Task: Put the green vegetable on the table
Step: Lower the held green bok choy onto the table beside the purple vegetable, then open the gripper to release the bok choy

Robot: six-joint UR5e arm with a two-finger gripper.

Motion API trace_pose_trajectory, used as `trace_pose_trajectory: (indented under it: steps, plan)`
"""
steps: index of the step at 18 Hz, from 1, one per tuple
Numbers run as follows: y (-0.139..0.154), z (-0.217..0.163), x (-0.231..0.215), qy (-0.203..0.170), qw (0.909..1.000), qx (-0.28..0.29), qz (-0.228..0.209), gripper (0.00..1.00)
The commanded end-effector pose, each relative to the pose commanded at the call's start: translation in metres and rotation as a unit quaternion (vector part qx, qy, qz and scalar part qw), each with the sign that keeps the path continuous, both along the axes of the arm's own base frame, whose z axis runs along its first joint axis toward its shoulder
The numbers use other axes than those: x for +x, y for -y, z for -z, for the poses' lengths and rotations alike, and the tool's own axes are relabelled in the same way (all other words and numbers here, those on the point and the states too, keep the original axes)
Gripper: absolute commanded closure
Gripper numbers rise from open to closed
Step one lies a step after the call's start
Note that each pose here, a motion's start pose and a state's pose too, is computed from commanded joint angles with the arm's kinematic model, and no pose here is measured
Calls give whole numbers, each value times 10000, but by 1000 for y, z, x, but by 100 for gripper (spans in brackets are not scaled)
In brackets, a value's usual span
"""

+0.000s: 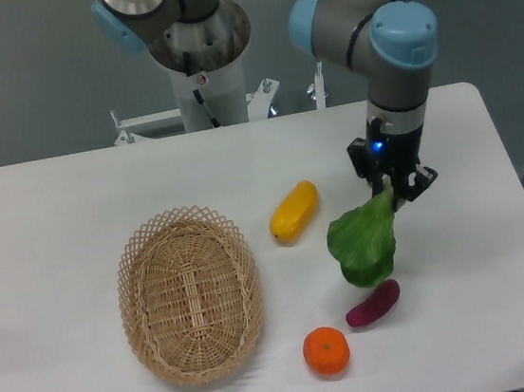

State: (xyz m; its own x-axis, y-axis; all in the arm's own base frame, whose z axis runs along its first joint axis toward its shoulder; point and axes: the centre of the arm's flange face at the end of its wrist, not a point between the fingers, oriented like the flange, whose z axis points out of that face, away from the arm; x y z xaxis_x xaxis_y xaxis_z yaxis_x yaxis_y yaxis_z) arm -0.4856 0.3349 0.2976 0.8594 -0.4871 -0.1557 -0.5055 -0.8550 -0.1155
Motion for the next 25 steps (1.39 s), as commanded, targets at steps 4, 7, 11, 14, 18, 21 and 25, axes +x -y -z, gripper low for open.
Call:
trace_pose_trajectory:
  steps: [4, 7, 11, 14, 18, 21, 25]
  plan:
    - [15, 37, -19, 107, 9990, -116, 411, 59]
    - [14, 56, -18, 115, 9988, -122, 465, 59]
    - [12, 67, -15, 117, 9987, -122, 473, 58]
    - [11, 66, -15, 111, 9989, -108, 436, 34]
    - [11, 61, -16, 63, 9991, -92, 421, 0]
    - [6, 46, -23, -61, 9997, -22, 241, 0]
    - [-16, 14, -31, -279, 9994, 160, -143, 0]
